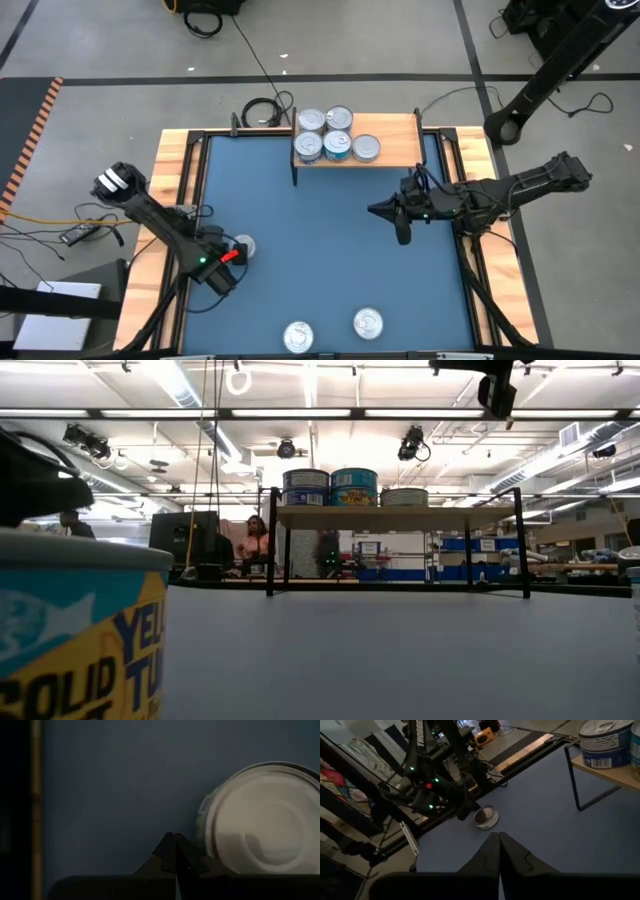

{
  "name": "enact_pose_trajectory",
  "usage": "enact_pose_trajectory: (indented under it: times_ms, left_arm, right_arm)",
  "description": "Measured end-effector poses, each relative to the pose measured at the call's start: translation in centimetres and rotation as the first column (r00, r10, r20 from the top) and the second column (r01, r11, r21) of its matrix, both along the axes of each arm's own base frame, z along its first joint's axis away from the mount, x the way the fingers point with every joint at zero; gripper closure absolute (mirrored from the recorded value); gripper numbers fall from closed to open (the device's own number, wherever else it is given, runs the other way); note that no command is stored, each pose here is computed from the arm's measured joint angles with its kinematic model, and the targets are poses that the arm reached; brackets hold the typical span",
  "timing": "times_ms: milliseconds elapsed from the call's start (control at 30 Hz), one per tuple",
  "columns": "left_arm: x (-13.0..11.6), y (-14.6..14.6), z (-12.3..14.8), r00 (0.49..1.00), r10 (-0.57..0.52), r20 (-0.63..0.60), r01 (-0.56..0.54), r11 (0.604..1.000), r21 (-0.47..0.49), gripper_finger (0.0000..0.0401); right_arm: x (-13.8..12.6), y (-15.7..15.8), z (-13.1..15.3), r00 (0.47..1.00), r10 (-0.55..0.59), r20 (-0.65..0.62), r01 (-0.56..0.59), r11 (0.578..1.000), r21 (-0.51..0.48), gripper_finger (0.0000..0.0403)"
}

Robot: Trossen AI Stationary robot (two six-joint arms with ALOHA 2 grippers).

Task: Stack canned seafood by type on shelf
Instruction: Stack the green tuna can on top of the green tuna can on the shelf

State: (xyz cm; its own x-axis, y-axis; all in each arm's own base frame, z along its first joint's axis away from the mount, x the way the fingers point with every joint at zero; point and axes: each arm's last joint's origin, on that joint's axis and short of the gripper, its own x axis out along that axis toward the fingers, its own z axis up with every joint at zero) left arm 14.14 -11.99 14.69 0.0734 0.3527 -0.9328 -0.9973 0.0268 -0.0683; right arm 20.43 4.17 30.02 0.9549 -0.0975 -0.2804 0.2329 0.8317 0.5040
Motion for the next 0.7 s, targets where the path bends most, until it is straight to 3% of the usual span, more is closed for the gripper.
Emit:
enact_pose_trajectory:
  times_ms: [267, 700]
  left_arm:
    - [2.3, -0.1, -1.6, 0.995, 0.011, 0.101, -0.014, 1.0, 0.02, 0.0401]
    - [7.8, 1.9, -0.6, 0.961, -0.102, 0.258, 0.089, 0.994, 0.062, 0.0401]
  right_arm:
    - [-0.1, 0.4, 0.1, 1.0, 0.023, 0.006, -0.023, 1.0, 0.0, 0.0396]
    - [-0.1, 0.6, 0.0, 0.999, 0.033, 0.004, -0.033, 0.999, -0.007, 0.0395]
